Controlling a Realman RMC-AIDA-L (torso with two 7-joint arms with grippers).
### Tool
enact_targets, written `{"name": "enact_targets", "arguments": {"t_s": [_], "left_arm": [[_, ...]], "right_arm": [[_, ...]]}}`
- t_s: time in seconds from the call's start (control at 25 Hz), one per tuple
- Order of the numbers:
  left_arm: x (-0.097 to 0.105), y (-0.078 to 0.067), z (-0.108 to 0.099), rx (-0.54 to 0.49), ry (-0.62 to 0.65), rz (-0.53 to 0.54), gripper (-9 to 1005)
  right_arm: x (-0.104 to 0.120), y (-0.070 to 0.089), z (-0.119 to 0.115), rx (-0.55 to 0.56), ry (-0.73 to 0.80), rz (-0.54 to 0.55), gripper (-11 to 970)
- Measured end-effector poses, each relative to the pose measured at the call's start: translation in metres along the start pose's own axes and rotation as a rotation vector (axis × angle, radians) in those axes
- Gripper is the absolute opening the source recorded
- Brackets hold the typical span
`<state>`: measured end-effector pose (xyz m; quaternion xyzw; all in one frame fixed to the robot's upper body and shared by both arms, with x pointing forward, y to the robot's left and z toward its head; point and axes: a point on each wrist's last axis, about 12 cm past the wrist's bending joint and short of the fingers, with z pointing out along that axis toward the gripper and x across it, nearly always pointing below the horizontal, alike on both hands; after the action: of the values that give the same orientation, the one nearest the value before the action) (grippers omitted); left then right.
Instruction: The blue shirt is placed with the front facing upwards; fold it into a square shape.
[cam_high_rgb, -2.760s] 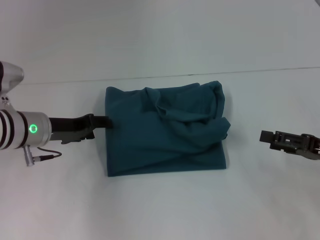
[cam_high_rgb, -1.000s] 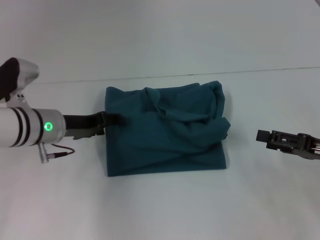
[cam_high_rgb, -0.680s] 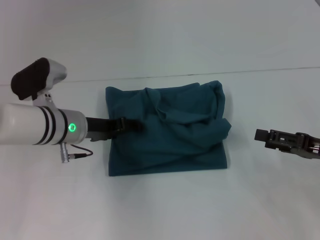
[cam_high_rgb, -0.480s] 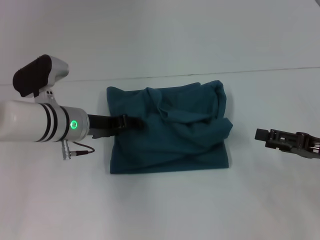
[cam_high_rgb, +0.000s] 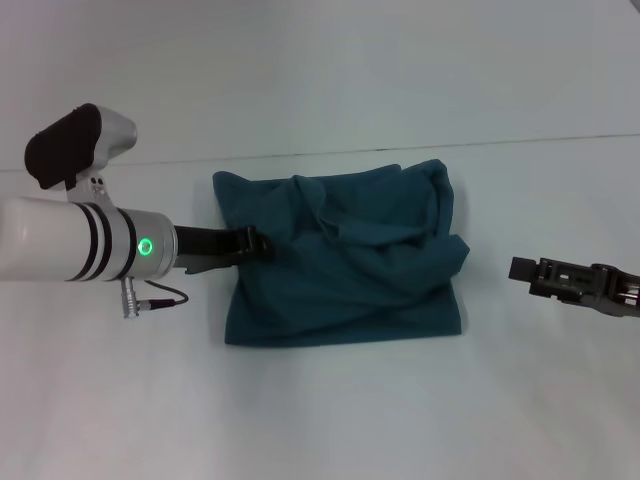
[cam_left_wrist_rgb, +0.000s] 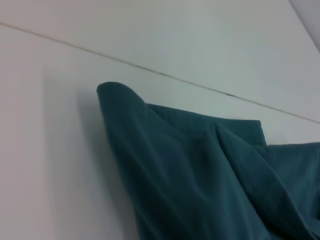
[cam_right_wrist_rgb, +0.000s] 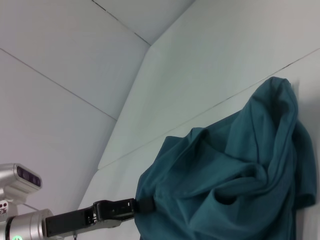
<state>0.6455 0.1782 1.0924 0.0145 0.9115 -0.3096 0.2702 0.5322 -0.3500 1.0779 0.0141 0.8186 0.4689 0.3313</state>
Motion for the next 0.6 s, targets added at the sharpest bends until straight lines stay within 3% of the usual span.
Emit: {"name": "enact_targets", "arguments": {"t_s": [0.12, 0.4, 0.6], "left_arm": [[0.001, 0.0, -0.001, 0.009, 0.003, -0.001, 274], [0.011, -0.007, -0.018, 0.111, 0.067, 0.012, 138], [0.033, 0.007, -0.032, 0.153, 0.14, -0.041, 106]], "right_arm": [[0.0, 0.0, 0.001, -0.002, 0.0, 0.001, 825], [0.002, 0.0, 0.001, -0.004, -0.002, 0.013, 824], [0.003, -0.001, 0.001, -0.003, -0.004, 0.018, 823]]}}
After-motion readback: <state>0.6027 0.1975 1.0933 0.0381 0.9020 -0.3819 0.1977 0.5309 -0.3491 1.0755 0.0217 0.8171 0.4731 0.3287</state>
